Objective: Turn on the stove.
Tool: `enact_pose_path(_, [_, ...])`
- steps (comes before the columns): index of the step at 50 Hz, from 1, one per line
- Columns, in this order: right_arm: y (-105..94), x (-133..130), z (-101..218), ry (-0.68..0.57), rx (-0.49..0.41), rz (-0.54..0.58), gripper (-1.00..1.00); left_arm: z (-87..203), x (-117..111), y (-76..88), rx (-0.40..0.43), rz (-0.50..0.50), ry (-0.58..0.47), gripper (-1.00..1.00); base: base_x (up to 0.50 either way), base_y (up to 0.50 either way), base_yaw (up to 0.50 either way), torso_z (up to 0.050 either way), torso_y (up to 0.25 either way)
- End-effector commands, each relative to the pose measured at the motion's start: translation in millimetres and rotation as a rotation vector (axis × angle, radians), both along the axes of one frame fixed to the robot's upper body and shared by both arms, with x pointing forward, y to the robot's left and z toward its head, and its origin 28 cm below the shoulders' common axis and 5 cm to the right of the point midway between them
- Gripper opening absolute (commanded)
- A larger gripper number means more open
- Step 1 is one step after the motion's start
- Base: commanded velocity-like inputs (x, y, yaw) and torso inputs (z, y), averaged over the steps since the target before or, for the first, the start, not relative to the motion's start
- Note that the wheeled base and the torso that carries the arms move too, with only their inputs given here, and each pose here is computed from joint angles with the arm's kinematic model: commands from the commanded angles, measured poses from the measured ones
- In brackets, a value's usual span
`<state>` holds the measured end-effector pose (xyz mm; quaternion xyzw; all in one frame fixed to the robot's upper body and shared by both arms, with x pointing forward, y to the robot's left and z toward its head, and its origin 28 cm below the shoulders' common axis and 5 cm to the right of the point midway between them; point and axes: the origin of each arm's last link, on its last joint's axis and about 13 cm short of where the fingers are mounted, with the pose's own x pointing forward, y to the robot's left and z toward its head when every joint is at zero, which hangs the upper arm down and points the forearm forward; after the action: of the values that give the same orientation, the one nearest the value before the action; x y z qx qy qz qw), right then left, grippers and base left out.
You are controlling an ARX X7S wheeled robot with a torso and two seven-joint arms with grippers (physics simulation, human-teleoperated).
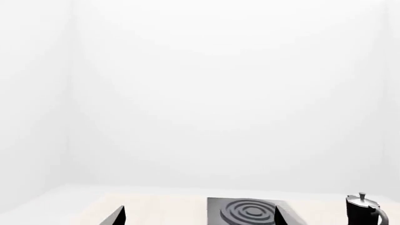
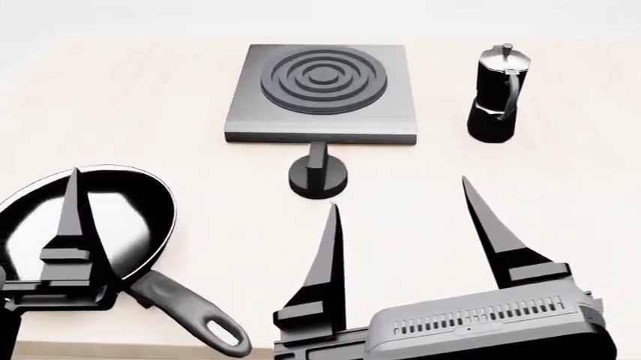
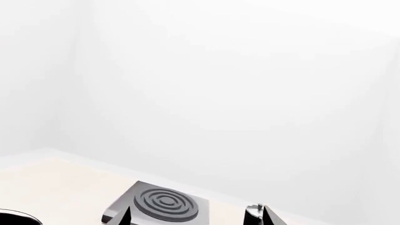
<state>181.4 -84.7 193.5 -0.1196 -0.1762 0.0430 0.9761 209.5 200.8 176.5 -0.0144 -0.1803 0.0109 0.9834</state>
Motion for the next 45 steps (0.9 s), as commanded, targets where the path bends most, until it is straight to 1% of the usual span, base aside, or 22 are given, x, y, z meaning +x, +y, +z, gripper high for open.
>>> enact_pose_path(1, [0.2,0.2,-0.9,0.0,0.0,0.004,1.0,-0.5,0.0,-0.2,0.002,0.0,0.001,1.0,0.0,0.14,0.0,0.0,0.0])
enact_pose_path(28, [1.9,2.1,-3.2,0.01,-0.011,0.01,1.0,-0.5,0.1,0.3,0.002,0.001,0.004,1.0,0.0,0.14,0.0,0.0,0.0])
enact_pose_path(31, [2.1,1.2,-3.3,0.007,-0.019,0.018,1.0,-0.6,0.2,0.1,0.002,-0.001,0.006,1.0,0.0,0.0,0.0,0.0,0.0])
enact_pose_path(35, [1.3,1.0,-2.3,0.002,0.013,0.026,1.0,-0.2,-0.2,-0.2,0.003,-0.001,0.007,1.0,0.0,0.0,0.0,0.0,0.0])
enact_pose_path(40, [0.8,2.0,-3.4,0.009,-0.004,0.013,1.0,0.0,-0.2,-0.4,0.0,-0.004,0.009,1.0,0.0,0.0,0.0,0.0,0.0])
enact_pose_path(45, [1.1,1.8,-2.7,0.007,0.006,0.017,1.0,-0.4,0.1,-0.3,0.002,-0.003,0.009,1.0,0.13,0.0,0.0,0.0,0.0])
